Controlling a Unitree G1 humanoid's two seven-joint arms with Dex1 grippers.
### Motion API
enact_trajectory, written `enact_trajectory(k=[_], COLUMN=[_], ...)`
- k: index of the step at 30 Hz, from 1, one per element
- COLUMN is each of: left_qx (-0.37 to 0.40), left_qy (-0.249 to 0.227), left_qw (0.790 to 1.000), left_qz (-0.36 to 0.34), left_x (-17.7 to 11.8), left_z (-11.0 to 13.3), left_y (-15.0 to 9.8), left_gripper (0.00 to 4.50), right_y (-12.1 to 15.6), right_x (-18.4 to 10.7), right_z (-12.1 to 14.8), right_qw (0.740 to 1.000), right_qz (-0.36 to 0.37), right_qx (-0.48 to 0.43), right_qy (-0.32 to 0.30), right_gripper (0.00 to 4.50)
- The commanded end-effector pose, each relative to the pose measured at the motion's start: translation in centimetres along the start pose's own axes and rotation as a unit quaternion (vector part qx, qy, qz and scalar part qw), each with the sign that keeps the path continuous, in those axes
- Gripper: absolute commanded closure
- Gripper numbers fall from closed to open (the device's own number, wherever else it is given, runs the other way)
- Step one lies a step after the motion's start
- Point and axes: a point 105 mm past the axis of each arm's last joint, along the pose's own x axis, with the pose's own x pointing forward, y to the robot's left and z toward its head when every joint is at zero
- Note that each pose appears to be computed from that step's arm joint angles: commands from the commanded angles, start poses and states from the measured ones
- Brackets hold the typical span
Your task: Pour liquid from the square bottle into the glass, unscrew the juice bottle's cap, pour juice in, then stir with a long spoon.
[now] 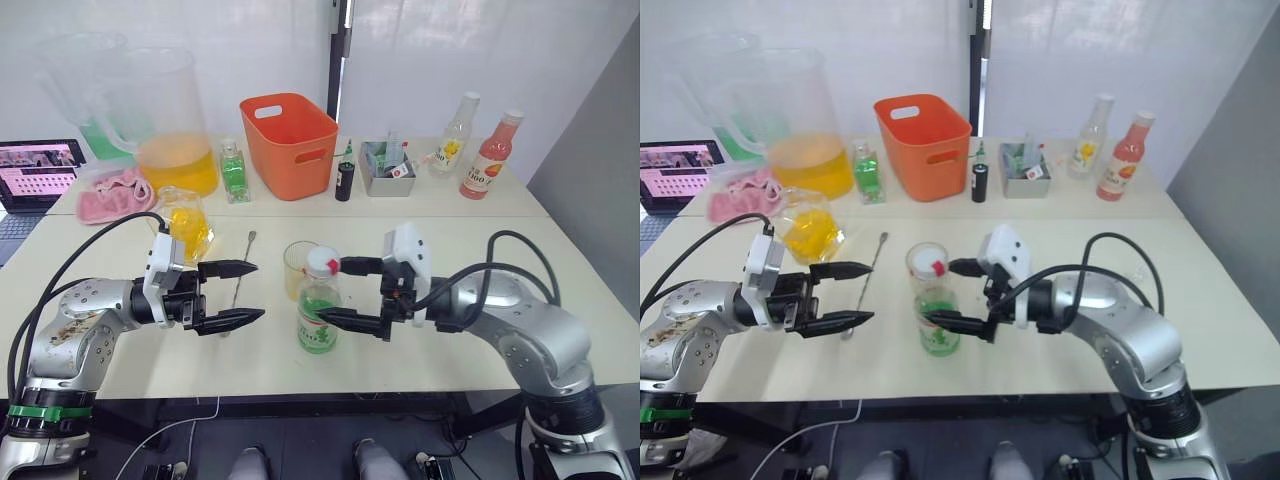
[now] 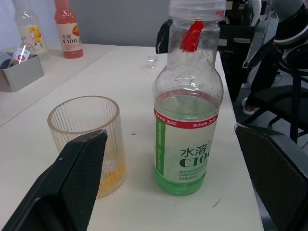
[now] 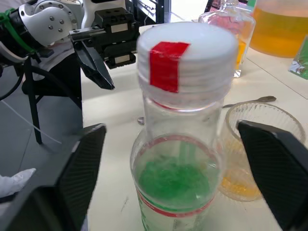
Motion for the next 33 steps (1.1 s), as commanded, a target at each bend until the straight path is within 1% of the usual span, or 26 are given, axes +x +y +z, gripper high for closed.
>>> enact_trajectory(k=[1, 5, 9, 13, 15, 17, 22, 27, 30, 33], left_qx=[0.023, 0.025, 0.025, 0.021, 0.017, 0.01, 0.004, 0.005, 0.017, 0.02], left_qy=[-0.012, -0.02, -0.037, -0.038, -0.02, -0.017, -0.021, -0.024, -0.028, -0.031], left_qw=[1.0, 0.999, 0.998, 0.996, 0.995, 0.994, 0.991, 0.989, 0.988, 0.988], left_qz=[-0.012, -0.02, -0.045, -0.073, -0.094, -0.112, -0.132, -0.144, -0.148, -0.152], left_x=[0.3, 0.6, 2.2, 3.6, 4.5, 5.5, 7.0, 8.7, 9.9, 10.5], left_z=[1.6, 2.3, 3.4, 3.8, 3.5, 3.6, 3.8, 3.7, 3.9, 4.1], left_y=[0.0, 0.2, 0.4, 0.3, 0.1, -0.1, -0.5, -0.7, -0.4, -0.3], left_gripper=[0.0, 0.0, 0.0, 0.0, 0.0, 0.0, 0.0, 0.0, 0.0, 0.0], right_y=[-0.4, -0.7, -0.2, 1.7, 2.6, 3.4, 4.1, 4.3, 4.3, 4.3], right_x=[-1.9, -4.5, -7.5, -9.3, -9.9, -10.2, -9.9, -9.4, -9.2, -9.1], right_z=[1.0, 1.0, 2.2, 3.7, 4.6, 5.0, 5.2, 5.2, 5.0, 5.0], right_qw=[1.0, 0.999, 0.999, 0.999, 0.999, 0.999, 0.999, 0.998, 0.997, 0.997], right_qz=[-0.01, -0.037, -0.052, -0.044, -0.04, -0.041, -0.051, -0.064, -0.07, -0.073], right_qx=[-0.016, -0.006, -0.005, 0.0, 0.004, 0.006, 0.012, 0.013, 0.014, 0.014], right_qy=[-0.017, -0.01, -0.006, -0.003, -0.007, -0.009, -0.007, -0.006, -0.002, -0.003], right_gripper=[0.02, 0.02, 0.02, 0.02, 0.02, 0.02, 0.02, 0.02, 0.02, 0.02])
